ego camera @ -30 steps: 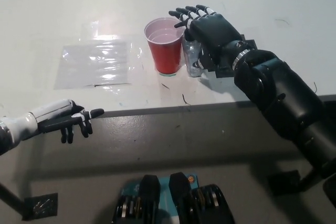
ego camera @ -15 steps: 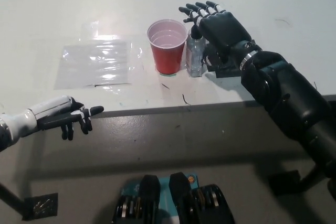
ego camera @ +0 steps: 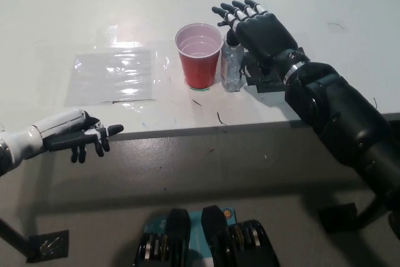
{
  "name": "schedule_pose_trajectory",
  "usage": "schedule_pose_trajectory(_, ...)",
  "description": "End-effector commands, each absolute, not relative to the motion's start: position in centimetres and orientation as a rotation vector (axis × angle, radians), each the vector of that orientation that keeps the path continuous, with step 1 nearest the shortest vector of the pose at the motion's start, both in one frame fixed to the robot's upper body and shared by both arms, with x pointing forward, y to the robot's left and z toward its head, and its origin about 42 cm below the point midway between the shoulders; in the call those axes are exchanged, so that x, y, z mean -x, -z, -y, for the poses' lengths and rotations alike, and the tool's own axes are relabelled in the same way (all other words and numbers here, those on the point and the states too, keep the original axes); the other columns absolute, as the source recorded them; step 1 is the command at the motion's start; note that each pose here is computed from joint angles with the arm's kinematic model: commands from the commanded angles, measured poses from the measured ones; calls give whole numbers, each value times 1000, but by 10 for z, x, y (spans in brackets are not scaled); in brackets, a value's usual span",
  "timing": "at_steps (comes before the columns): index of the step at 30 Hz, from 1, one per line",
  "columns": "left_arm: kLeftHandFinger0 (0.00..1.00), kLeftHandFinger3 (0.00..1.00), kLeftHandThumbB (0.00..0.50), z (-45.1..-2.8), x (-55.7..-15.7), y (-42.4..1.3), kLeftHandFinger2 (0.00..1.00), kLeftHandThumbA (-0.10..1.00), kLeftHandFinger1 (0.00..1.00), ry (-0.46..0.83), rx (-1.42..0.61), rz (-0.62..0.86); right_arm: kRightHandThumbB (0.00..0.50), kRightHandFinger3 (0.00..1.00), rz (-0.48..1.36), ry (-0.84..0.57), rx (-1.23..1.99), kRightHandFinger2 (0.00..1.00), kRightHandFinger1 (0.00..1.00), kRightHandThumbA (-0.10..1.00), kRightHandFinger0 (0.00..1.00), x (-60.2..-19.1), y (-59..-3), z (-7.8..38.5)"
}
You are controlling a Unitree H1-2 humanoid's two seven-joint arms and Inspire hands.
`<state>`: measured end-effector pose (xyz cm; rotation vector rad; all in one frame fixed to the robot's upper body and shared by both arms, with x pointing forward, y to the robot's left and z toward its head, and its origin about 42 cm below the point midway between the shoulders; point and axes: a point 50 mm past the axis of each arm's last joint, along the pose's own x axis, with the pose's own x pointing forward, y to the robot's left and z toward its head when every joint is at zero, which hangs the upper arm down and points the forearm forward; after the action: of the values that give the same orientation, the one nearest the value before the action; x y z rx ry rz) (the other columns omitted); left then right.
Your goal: The robot uses its right hand to press the hand soap kept in the middle of the table to get liquid hand soap out
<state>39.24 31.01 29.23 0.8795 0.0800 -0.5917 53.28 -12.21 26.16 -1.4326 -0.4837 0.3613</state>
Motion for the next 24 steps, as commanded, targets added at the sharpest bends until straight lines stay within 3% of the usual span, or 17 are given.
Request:
schedule_pose_trajectory(1,324,566,274,-319,-398,-324,416,860,279,565,-915,-30,392,1000,308,-494,1503,1000,1000,1000,1000,-519,-203,131)
schedule_pose_trajectory(5,321,593,301,-321,-398,-326,427,882,284,557,-934,-18,391,1000,309,-484,1502,1000,1000,1000,1000,-520,-202,132)
schedule_pose_trajectory(24,331,554,299,-321,-401,-329,428,889,289,558,-939,-21,382,1000,220,-496,1473,1000,1000,1000,1000,-510,-166,133)
